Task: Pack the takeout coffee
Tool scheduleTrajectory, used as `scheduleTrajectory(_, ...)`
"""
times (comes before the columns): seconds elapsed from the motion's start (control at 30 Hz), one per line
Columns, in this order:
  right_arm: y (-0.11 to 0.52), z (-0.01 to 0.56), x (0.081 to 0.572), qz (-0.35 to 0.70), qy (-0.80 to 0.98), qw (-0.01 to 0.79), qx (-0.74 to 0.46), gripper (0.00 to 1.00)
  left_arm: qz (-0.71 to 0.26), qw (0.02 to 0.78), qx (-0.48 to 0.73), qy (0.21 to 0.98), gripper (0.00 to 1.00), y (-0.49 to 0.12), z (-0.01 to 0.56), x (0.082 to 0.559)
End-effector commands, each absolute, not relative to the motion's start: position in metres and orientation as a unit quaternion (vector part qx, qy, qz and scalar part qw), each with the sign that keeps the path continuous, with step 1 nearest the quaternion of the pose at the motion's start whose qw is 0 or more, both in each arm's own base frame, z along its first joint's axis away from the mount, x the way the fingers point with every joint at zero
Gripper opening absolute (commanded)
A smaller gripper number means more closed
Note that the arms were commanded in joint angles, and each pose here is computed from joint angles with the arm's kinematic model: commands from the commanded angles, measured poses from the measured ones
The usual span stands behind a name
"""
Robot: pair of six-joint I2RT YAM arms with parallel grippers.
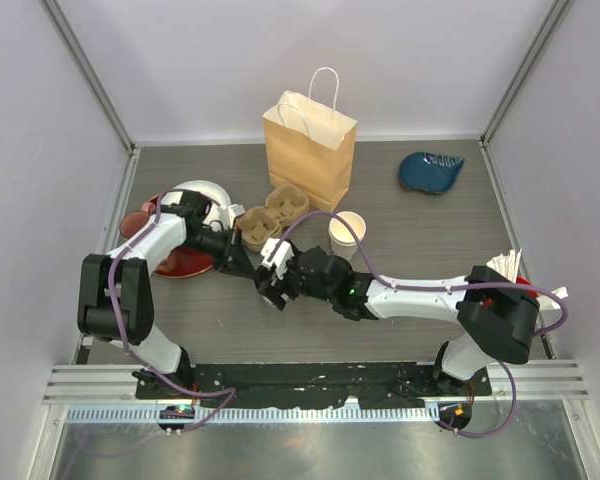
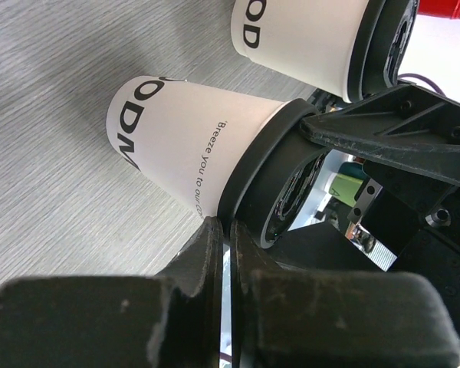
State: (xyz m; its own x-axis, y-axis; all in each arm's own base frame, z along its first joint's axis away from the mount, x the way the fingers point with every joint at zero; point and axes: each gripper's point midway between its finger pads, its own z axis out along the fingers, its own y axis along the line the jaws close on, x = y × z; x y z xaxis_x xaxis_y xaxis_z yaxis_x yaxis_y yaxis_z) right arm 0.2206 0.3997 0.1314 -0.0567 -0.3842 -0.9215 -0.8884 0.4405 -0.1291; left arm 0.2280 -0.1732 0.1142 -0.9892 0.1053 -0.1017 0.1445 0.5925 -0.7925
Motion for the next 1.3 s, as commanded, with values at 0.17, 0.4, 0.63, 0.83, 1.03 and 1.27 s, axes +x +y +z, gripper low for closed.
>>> scheduleTrajectory(0.17, 0.362, 0.067, 0.204, 0.194, 0.744, 0.403, -0.495, 0.76, -0.401, 0.041, 0.116, 0.908, 0.0, -0.17, 0.093, 0.235)
scheduleTrajectory(0.4, 0.373, 0.099, 0.212, 0.2, 0.738, 0.423, -0.485, 0.89, -0.37, 0.081, 0.188, 0.906, 0.0, -0.177, 0.11, 0.225)
scheduleTrajectory(0.63, 0.38, 0.12, 0.212, 0.222, 0.736, 0.428, -0.475, 0.96, -0.366, 0.071, 0.189, 0.908, 0.0, -0.177, 0.111, 0.224)
scheduleTrajectory(0.83, 0.384, 0.144, 0.217, 0.239, 0.735, 0.441, -0.456, 0.98, -0.369, 0.083, 0.195, 0.905, 0.0, -0.178, 0.117, 0.227)
scheduleTrajectory(1.03, 0.393, 0.153, 0.214, 0.264, 0.726, 0.436, -0.462, 0.98, -0.372, 0.081, 0.193, 0.904, 0.0, -0.179, 0.115, 0.225)
scheduleTrajectory(1.27, 0.39, 0.157, 0.221, 0.249, 0.735, 0.438, -0.454, 0.91, -0.375, 0.079, 0.194, 0.903, 0.0, -0.18, 0.115, 0.224)
